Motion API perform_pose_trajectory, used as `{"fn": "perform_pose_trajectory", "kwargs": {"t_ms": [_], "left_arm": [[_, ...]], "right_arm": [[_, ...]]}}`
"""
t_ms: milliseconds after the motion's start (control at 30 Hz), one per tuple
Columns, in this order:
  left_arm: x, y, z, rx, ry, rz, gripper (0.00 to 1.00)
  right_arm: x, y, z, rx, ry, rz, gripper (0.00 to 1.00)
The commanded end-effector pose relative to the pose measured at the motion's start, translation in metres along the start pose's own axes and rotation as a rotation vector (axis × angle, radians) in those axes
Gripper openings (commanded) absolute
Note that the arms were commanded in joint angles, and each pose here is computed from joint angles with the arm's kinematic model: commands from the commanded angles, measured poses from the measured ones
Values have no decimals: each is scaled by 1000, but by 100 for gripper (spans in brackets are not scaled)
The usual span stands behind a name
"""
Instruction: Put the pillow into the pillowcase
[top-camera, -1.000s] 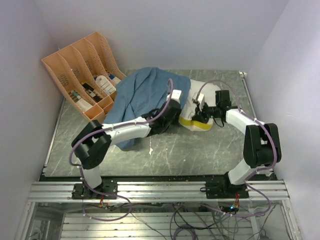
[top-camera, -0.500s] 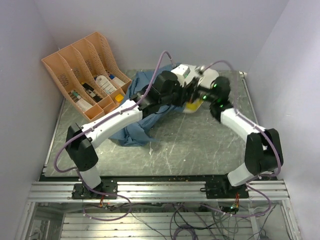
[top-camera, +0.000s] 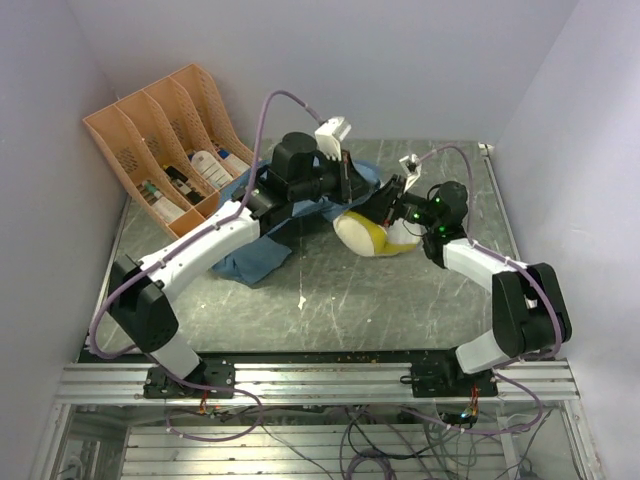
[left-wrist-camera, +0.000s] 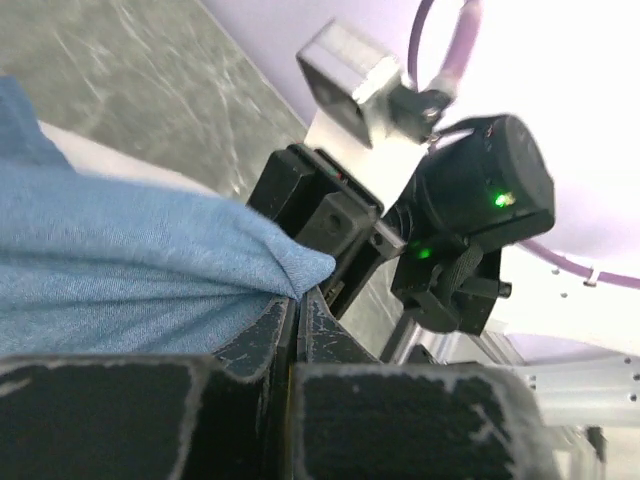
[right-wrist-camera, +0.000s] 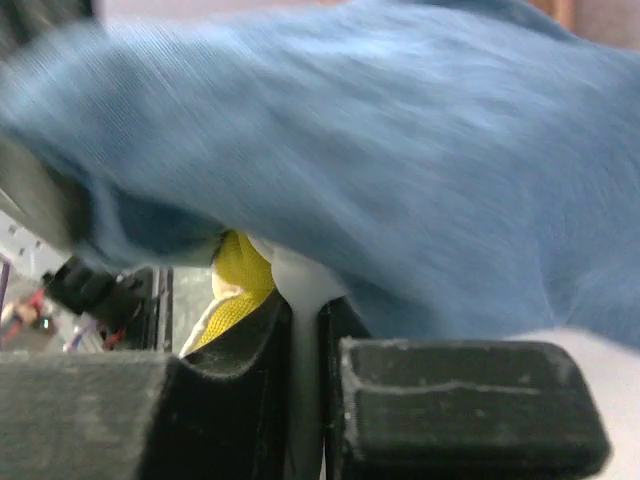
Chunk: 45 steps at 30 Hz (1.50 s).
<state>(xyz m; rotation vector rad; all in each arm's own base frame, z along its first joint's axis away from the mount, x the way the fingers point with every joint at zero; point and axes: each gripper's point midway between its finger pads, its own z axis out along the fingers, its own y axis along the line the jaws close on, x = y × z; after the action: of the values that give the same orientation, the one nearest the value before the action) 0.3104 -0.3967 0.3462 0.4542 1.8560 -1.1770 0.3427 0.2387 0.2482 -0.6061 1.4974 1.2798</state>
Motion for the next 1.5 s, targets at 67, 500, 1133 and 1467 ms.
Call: {"fn": "perform_pose_trajectory", "kwargs": {"t_ms": [67, 500, 1133, 1467], "left_arm": [[68, -62, 0, 305, 88, -75, 7], [264, 1, -14, 177, 342, -214, 7], [170, -66, -31, 213, 286, 18, 87], [139, -70, -43, 175, 263, 65, 86]], "right_arm": [[28, 18, -35, -181, 167, -156, 19], [90, 18, -193, -184, 821, -572, 76], [23, -229, -161, 368, 636, -367, 100], [113, -280, -161, 293, 789, -296, 87]]}}
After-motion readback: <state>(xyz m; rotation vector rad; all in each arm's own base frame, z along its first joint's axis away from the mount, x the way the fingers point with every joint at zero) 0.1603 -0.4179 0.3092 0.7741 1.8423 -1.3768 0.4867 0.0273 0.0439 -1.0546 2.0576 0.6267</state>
